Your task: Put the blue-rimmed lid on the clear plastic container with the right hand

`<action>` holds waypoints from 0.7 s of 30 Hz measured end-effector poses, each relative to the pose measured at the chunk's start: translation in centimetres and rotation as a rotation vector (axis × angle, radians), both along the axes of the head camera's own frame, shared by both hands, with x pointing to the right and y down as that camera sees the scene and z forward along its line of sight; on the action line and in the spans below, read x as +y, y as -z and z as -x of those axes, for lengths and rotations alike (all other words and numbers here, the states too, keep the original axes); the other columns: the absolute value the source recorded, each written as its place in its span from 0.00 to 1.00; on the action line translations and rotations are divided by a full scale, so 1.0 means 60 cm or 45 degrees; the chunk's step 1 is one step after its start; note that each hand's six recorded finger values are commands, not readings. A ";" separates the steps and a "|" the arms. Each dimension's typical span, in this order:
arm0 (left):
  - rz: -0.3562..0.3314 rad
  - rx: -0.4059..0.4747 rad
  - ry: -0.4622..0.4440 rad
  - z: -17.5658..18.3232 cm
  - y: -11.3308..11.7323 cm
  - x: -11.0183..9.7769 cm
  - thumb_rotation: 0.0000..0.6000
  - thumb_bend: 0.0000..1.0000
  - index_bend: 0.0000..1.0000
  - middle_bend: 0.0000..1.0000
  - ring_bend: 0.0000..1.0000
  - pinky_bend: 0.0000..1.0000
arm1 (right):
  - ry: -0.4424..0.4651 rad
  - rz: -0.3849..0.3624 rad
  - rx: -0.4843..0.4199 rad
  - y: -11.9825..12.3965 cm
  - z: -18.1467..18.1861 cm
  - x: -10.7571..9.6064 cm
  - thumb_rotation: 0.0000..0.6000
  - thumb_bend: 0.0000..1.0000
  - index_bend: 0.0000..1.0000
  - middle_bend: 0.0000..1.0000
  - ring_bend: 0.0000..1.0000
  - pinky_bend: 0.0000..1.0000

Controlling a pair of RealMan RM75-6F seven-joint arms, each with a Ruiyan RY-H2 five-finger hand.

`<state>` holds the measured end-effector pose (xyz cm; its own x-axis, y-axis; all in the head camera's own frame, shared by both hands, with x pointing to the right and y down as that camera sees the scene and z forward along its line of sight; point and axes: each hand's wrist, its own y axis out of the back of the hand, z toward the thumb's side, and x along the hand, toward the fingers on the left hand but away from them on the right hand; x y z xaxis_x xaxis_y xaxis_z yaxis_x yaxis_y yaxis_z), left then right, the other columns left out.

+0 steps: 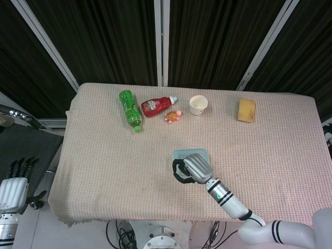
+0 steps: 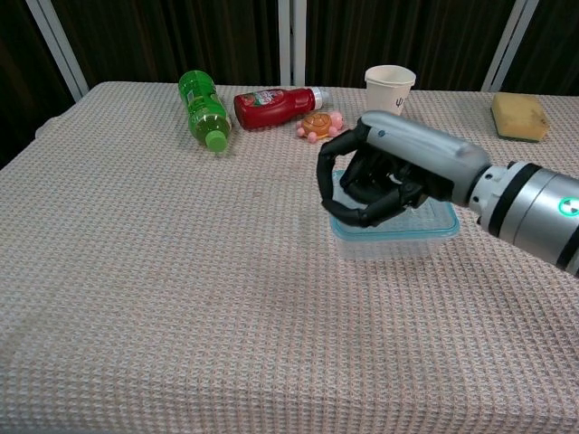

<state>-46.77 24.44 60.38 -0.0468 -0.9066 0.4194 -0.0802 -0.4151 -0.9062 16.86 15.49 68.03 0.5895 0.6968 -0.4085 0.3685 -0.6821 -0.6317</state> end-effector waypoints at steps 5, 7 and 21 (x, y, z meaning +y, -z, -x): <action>-0.001 0.008 -0.011 -0.004 -0.003 -0.005 1.00 0.00 0.12 0.08 0.00 0.00 | -0.091 -0.198 0.230 0.030 -0.091 -0.022 1.00 0.20 0.48 0.49 0.34 0.41; -0.003 0.010 -0.022 -0.006 -0.003 -0.007 1.00 0.00 0.12 0.08 0.00 0.00 | -0.137 -0.262 0.327 0.043 -0.130 -0.027 1.00 0.16 0.38 0.40 0.24 0.32; -0.016 0.006 -0.030 -0.016 0.005 -0.011 1.00 0.00 0.12 0.08 0.00 0.00 | -0.448 -0.337 0.743 0.152 -0.383 0.033 1.00 0.11 0.01 0.10 0.00 0.00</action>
<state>-45.83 23.79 60.10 -0.0234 -0.9125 0.4084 -0.0749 -0.4057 -0.9109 39.87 17.46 58.92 0.0500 0.9238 -0.3796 0.0910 -0.3827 -0.9194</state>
